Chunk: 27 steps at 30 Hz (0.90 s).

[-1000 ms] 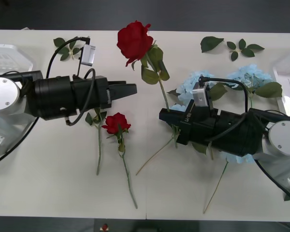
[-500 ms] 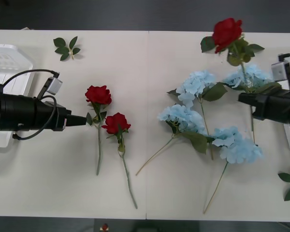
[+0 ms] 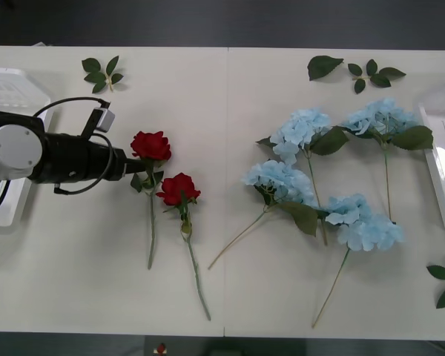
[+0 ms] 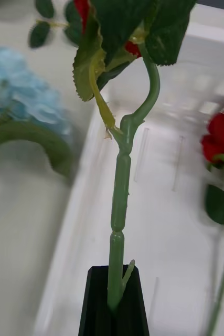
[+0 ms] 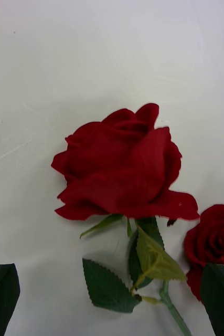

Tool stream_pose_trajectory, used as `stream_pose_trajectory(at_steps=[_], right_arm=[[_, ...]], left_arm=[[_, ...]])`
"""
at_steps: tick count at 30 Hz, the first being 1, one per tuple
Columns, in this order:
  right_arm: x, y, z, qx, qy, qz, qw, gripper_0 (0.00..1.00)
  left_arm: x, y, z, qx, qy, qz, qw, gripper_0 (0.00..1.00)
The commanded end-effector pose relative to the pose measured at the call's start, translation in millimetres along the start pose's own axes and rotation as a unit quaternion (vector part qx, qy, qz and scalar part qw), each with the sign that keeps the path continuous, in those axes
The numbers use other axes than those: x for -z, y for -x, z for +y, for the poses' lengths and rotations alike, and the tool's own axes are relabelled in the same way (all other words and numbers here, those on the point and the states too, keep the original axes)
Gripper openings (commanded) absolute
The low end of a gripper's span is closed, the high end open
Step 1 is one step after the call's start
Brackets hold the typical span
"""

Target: Put the red flowers into the right box and the blue flowers into the left box

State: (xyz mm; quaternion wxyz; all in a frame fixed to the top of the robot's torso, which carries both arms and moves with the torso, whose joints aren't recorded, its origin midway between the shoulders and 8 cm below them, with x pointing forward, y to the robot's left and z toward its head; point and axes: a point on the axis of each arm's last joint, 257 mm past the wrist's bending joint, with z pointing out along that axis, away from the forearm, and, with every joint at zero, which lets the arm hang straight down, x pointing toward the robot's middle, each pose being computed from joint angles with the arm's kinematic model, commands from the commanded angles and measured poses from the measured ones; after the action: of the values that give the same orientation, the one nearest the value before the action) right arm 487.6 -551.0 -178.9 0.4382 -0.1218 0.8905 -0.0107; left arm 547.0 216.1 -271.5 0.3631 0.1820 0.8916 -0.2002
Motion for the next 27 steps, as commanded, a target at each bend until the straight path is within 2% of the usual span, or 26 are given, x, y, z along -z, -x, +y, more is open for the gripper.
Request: stream_pose_trajectory(at_steps=[1,10,17,18,21,24,27], right_arm=[[14.3,2.4,-51.1,-0.002,-0.06,0.003,0.998,0.0],[6.9,-36.0,-112.8,-0.016,-0.148,0.014,0.989,0.0],[-8.2,-63.3,-129.2,-0.012,-0.185,0.03,0.982,0.0],[-8.1,-63.6,-131.7,-0.004,-0.19,0.034,0.981,0.08],[-5.8,-68.4,-136.9,0.02,-0.198,0.048,0.979,0.46],[-5.3,-77.2,-135.6,0.032,-0.194,0.067,0.978,0.66],[-4.3,-82.2,-132.2,0.033,-0.184,0.08,0.979,0.75]], left_arm=[[-3.7,27.6,-5.8,-0.005,0.015,-0.016,1.0,1.0],[-28.2,21.9,-13.0,-0.036,0.051,-0.001,0.998,1.0],[-40.5,9.2,-17.7,-0.054,0.069,0.022,0.996,1.0],[-42.3,7.2,-17.8,-0.06,0.073,0.026,0.995,1.0],[-47.0,2.7,-18.2,-0.076,0.084,0.034,0.993,1.0],[-50.3,-2.3,-17.9,-0.086,0.093,0.043,0.991,1.0],[-52.5,-5.4,-17.4,-0.095,0.102,0.051,0.989,1.0]])
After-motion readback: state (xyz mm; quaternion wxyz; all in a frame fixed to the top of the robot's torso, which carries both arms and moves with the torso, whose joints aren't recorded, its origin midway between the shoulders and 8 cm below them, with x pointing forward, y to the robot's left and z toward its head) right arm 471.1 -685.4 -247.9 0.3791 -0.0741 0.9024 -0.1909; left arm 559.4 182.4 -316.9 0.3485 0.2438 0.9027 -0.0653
